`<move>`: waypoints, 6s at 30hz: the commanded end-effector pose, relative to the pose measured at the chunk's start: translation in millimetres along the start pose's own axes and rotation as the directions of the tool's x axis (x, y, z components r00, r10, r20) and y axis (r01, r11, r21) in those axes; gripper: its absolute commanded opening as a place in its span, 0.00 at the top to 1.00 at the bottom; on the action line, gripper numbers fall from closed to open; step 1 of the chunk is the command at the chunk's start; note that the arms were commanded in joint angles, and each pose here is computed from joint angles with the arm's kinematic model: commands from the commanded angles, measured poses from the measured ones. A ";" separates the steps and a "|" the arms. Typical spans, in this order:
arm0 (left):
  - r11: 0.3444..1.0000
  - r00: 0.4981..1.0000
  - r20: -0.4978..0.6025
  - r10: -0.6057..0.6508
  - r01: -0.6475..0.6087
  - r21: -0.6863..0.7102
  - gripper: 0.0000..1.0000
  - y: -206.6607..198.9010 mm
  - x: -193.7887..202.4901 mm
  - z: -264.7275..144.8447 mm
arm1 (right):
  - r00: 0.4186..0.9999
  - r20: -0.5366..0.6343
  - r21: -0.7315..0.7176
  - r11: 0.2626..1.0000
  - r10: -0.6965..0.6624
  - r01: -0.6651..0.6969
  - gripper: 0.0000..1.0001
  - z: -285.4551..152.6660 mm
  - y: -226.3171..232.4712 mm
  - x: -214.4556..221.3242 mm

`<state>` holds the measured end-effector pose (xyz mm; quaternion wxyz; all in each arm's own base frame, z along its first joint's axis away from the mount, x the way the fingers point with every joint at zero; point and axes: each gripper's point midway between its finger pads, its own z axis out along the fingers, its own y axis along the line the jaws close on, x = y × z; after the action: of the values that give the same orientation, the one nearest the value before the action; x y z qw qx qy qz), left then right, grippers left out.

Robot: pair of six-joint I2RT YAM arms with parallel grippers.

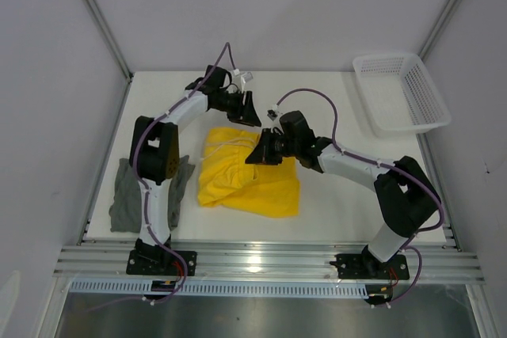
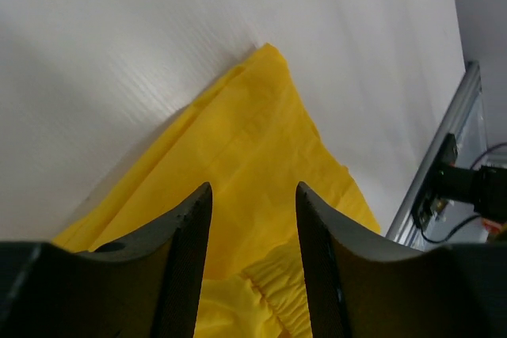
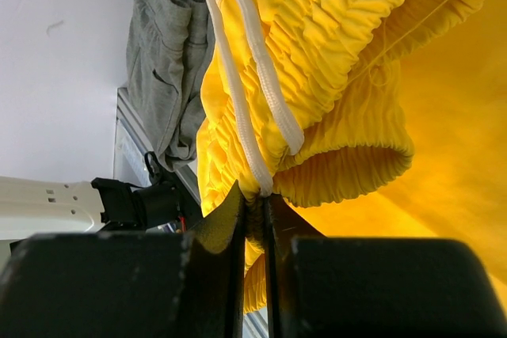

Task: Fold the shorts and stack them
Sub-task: Fold the shorts

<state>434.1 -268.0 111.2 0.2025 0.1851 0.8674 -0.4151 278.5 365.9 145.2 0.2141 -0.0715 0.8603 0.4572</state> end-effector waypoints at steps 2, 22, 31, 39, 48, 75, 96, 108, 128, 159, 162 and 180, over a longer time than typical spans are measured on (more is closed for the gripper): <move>0.980 0.995 -0.089 0.052 -0.034 0.194 0.50 -20.8 13.8 1.0 | 0.999 0.029 -0.053 0.998 -0.027 0.029 1.00 0.4 16.8 -16.3; 0.997 0.967 -0.252 -0.043 0.026 -0.067 0.46 63.1 48.3 30.2 | 0.999 0.004 -0.045 0.998 -0.032 0.032 1.00 -0.1 11.3 -12.6; 0.994 0.965 -0.260 -0.023 -0.007 -0.112 0.45 72.1 46.2 30.3 | 0.999 -0.005 -0.006 0.999 -0.048 0.048 1.00 -17.0 -10.7 -5.0; 0.992 0.957 -0.287 0.035 -0.069 -0.108 0.45 66.0 50.1 34.1 | 0.992 -0.013 -0.012 0.992 -0.126 0.126 1.00 -36.9 -8.6 -23.8; 0.990 0.952 -0.300 0.066 -0.100 -0.097 0.45 61.9 52.0 38.4 | 0.958 -0.035 -0.049 0.957 -0.286 0.284 1.00 -55.1 1.1 -62.1; 0.987 0.949 -0.302 0.091 -0.127 -0.101 0.48 62.0 50.2 37.5 | 0.976 -0.120 0.093 0.976 -0.184 0.195 1.00 -45.6 -118.0 -49.6; 0.987 0.947 -0.303 0.102 -0.135 -0.090 0.49 59.8 49.8 39.6 | 0.954 -0.106 0.065 0.956 -0.279 0.287 0.99 -73.1 -101.4 -82.5; 0.985 0.942 -0.314 0.115 -0.149 -0.086 0.50 57.1 51.4 42.7 | 0.967 -0.158 0.298 0.925 -0.197 0.237 0.99 -35.5 -184.7 -92.0; 0.988 0.966 -0.237 0.104 -0.128 -0.086 0.36 39.3 35.5 39.3 | 0.963 0.015 0.386 0.890 -0.268 0.242 0.22 -72.8 -129.7 -130.9; 0.933 0.980 0.048 -0.191 0.196 -0.300 0.36 55.6 77.8 20.7 | 0.881 0.431 0.242 0.916 0.194 -0.320 0.25 -79.4 -186.4 -84.6; 0.920 0.974 0.100 -0.205 0.227 -0.319 0.36 56.0 81.2 14.4 | 0.886 0.427 0.255 0.915 0.183 -0.312 0.26 -79.6 -190.7 -81.2; 0.890 0.943 0.233 -0.238 0.308 -0.337 0.35 44.3 119.3 -5.1 | 0.946 0.313 0.088 0.989 0.086 -0.119 0.50 -43.9 -166.0 -100.6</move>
<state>360.3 -224.0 31.2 0.2532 -0.0052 0.9203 -0.2981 396.1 215.3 67.1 0.3042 0.0991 0.8587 0.4004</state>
